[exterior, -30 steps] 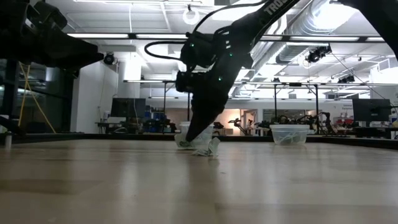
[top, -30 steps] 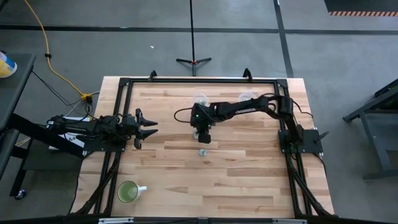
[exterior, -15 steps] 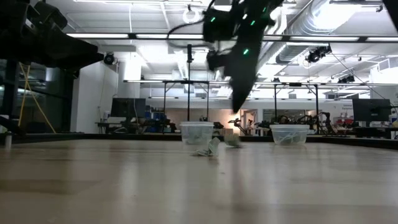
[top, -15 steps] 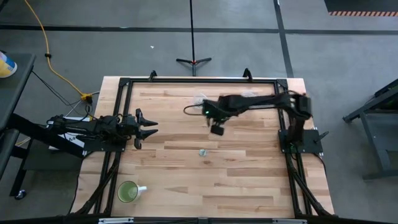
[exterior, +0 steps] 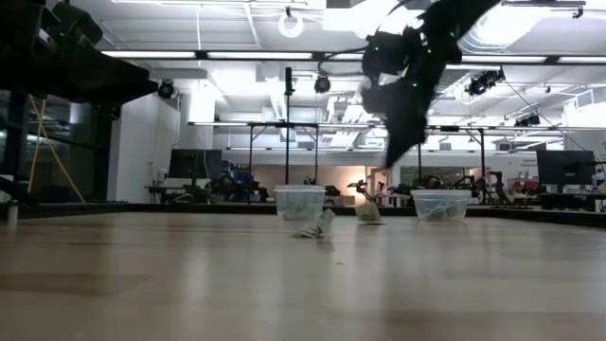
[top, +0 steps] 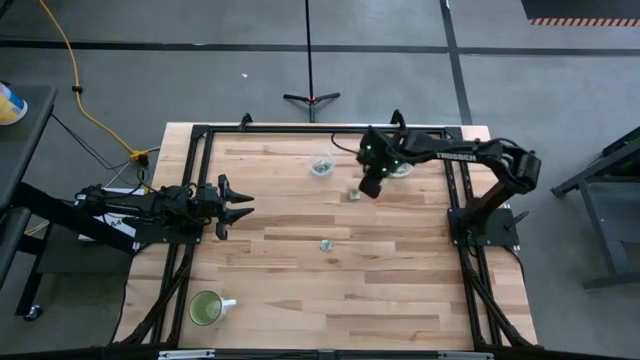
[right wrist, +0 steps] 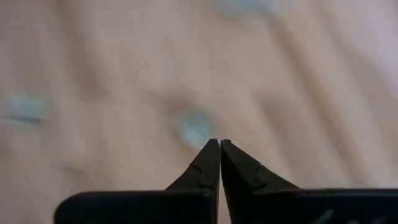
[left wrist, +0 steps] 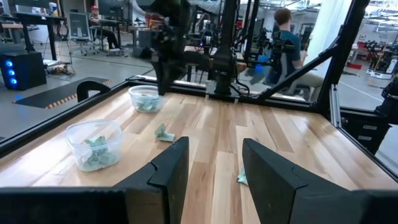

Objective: Pick and place Stevia / Truvia into bins
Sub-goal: Put the stevia packet into the left transparent container

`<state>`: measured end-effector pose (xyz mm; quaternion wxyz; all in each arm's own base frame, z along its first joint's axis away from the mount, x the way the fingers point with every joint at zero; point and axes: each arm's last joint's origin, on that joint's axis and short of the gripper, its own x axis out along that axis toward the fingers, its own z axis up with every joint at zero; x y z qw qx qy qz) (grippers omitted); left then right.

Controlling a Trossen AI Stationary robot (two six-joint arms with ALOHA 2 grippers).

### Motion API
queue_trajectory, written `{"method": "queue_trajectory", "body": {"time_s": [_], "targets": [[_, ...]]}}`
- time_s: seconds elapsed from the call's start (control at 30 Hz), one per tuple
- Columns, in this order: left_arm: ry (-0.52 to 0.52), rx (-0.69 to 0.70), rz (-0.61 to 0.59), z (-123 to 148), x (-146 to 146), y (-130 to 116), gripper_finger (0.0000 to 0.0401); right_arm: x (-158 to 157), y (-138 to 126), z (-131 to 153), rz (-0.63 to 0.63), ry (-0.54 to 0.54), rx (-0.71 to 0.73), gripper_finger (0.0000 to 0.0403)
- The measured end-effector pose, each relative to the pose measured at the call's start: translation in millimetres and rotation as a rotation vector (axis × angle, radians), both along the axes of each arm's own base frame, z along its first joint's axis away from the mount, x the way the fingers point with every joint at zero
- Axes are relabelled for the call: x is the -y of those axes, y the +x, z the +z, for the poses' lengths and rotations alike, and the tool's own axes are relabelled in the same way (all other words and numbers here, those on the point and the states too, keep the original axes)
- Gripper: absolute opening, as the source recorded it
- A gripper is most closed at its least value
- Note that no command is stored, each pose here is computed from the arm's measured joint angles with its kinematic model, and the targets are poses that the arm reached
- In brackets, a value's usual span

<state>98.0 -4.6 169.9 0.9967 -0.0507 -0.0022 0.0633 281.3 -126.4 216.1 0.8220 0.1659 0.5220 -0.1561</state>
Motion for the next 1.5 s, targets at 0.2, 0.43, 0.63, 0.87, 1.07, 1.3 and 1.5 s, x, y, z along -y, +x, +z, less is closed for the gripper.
{"method": "queue_trajectory", "body": {"time_s": [0.2, 0.43, 0.63, 0.87, 1.07, 1.3, 1.5], "targets": [[0.000, 0.000, 0.006, 0.0, -0.2, 0.0, 0.0186, -22.8, 19.0, -26.7, 0.256, -0.080, 0.269, 0.0059], [0.000, 0.000, 0.009, 0.0, -0.3, 0.0, 0.0186, -29.9, 21.0, -53.8, 0.231, -0.199, 0.154, 0.0208], [0.000, 0.000, 0.009, 0.0, -0.3, 0.0, 0.0186, -21.5, 21.6, -67.6, 0.176, -0.193, 0.109, 0.0278], [0.000, 0.000, 0.009, 0.1, -0.3, 0.0, 0.0186, -21.7, 22.0, -79.9, 0.188, -0.151, 0.072, 0.0217], [0.000, 0.000, 0.010, 0.1, -0.3, 0.0, 0.0186, -21.2, 22.0, -79.6, 0.166, -0.120, 0.083, 0.0053], [0.000, 0.000, 0.010, 0.1, -0.3, 0.0, 0.0186, -22.1, 6.9, -66.5, 0.050, -0.167, -0.025, 0.0008], [0.000, 0.000, 0.010, 0.1, -0.3, 0.0, 0.0186, -23.7, -20.0, -11.9, -0.056, -0.345, 0.003, 0.0002]]}}
